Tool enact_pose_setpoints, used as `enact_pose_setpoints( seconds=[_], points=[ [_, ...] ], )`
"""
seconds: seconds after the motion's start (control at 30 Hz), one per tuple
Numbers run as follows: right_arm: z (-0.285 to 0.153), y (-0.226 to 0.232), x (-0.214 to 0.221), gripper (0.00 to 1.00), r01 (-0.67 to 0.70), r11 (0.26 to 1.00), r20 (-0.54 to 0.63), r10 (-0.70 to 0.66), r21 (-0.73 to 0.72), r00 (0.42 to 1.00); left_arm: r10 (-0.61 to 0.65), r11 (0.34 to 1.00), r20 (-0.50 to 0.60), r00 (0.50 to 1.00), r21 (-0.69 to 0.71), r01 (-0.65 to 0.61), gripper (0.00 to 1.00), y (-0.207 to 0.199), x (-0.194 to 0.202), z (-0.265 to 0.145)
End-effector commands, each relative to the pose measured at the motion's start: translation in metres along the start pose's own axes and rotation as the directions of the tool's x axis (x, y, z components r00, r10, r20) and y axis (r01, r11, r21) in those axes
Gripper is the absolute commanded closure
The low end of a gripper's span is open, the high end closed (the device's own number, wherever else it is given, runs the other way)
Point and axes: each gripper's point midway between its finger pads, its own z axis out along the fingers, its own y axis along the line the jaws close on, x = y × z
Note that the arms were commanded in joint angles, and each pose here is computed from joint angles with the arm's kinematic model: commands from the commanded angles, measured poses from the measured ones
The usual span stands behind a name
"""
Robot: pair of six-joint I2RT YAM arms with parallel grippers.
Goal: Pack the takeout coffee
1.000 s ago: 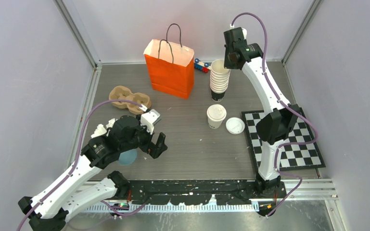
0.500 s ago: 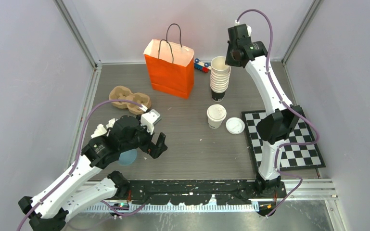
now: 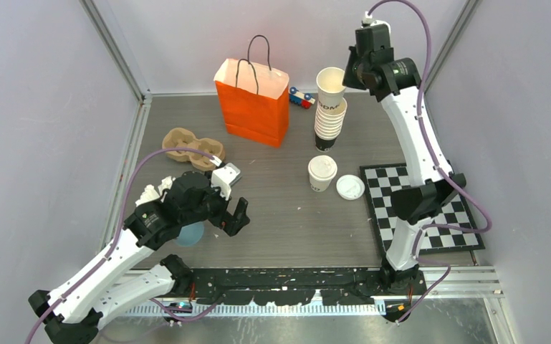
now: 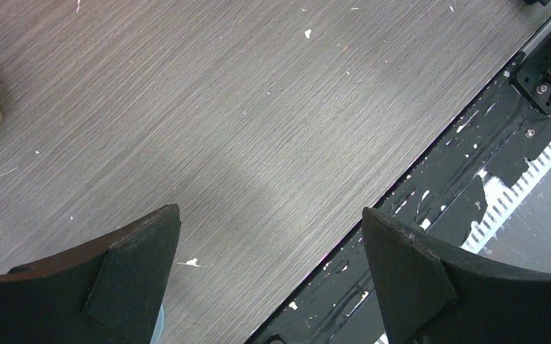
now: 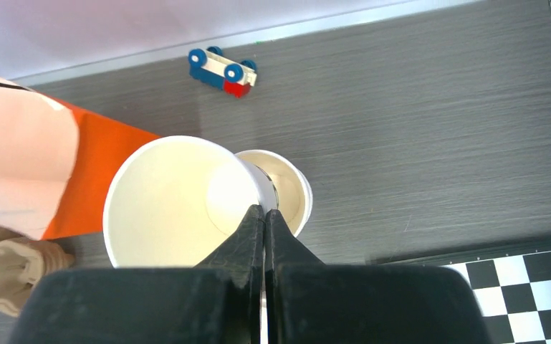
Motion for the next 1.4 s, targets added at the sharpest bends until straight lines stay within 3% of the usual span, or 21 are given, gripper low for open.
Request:
enact_pose_setpoints(
  seconds=[0.0,0.3,0.57,0.9,1.17,1.23,1.37],
  points=[
    [-0.06,0.006,-0.038,1.0,-0.037,0.994,0.113,0.049,-0.106,0.992,0.022,1.0,0.021,1.0,-0.001,-0.022,0.0,0.001,-0.005,0.002],
    [-0.114,0.027,0.005,1.0,-0.071,0.953,0.035,0.086,-0.295,0.996,0.022,0.996,0.025,0.999,-0.085,-0.02,0.0,0.015,-0.006,-0.003],
    [-0.144,0.075,0.113,1.0,-0.029,0.895,-0.067,-0.001,-0.445,0.998,0.031,0.98,0.135,0.99,-0.198,-0.004,0.0,0.034,-0.018,-0.026],
    [-0.128,0.116,0.268,1.0,0.13,0.88,-0.157,-0.223,-0.458,0.962,0.036,0.979,0.202,0.979,-0.206,0.006,0.0,0.034,-0.024,-0.037],
    [-0.104,0.119,0.326,0.99,0.19,0.88,-0.152,-0.28,-0.434,0.948,0.036,0.982,0.191,0.981,-0.186,0.0,0.0,0.031,-0.023,-0.035],
    [-0.1,0.115,0.335,0.96,0.197,0.885,-0.164,-0.288,-0.421,0.943,0.036,0.983,0.195,0.98,-0.185,0.0,0.0,0.031,-0.023,-0.036],
    [-0.102,0.103,0.332,0.76,0.198,0.904,-0.173,-0.279,-0.38,0.944,0.037,0.983,0.197,0.98,-0.184,0.0,0.0,0.03,-0.024,-0.036]
  ],
)
